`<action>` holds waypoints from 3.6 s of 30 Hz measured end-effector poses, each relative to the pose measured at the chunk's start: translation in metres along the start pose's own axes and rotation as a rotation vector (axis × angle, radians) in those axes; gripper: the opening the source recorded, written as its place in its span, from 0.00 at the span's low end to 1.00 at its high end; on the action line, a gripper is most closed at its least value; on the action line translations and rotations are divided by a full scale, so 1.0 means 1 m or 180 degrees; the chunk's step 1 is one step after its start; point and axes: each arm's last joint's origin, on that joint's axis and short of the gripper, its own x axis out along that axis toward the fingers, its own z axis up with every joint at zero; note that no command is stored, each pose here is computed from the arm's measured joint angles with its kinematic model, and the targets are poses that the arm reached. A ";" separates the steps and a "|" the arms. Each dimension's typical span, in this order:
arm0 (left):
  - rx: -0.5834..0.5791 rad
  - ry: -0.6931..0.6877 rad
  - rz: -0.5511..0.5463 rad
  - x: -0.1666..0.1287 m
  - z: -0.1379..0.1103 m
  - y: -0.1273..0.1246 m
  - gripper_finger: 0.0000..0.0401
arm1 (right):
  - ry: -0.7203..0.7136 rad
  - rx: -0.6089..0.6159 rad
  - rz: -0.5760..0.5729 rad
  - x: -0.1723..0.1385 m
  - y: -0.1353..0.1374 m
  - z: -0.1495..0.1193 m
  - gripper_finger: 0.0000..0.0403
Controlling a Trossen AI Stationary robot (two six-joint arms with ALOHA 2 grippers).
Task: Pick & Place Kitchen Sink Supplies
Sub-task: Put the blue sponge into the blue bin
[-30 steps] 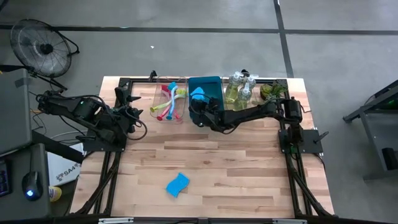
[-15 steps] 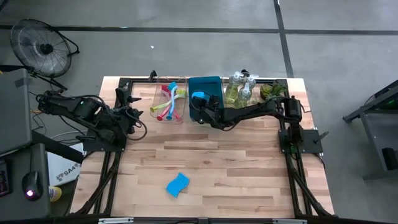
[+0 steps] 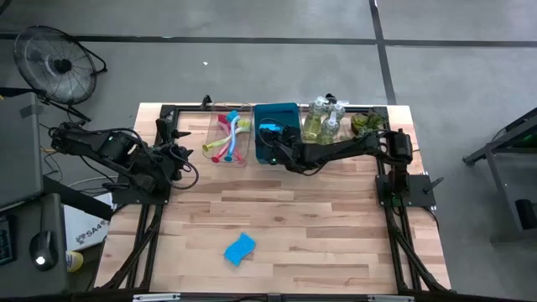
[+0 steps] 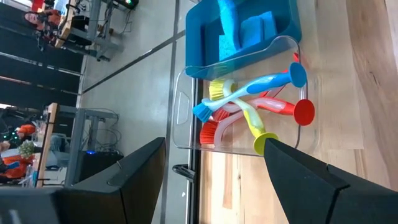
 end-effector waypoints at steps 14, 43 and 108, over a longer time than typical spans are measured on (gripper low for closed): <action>-0.0003 -0.0004 -0.0024 0.000 0.000 0.000 0.66 | -0.0159 0.0019 0.0248 -0.025 0.023 0.037 0.46; -0.0332 -0.0186 -0.0731 0.000 0.009 -0.007 0.66 | 0.1350 -0.1408 0.1799 -0.104 0.052 0.024 0.46; -0.1732 0.0524 -0.2485 0.045 0.121 -0.220 0.66 | 0.1595 -0.1840 0.2758 -0.225 -0.111 0.060 0.46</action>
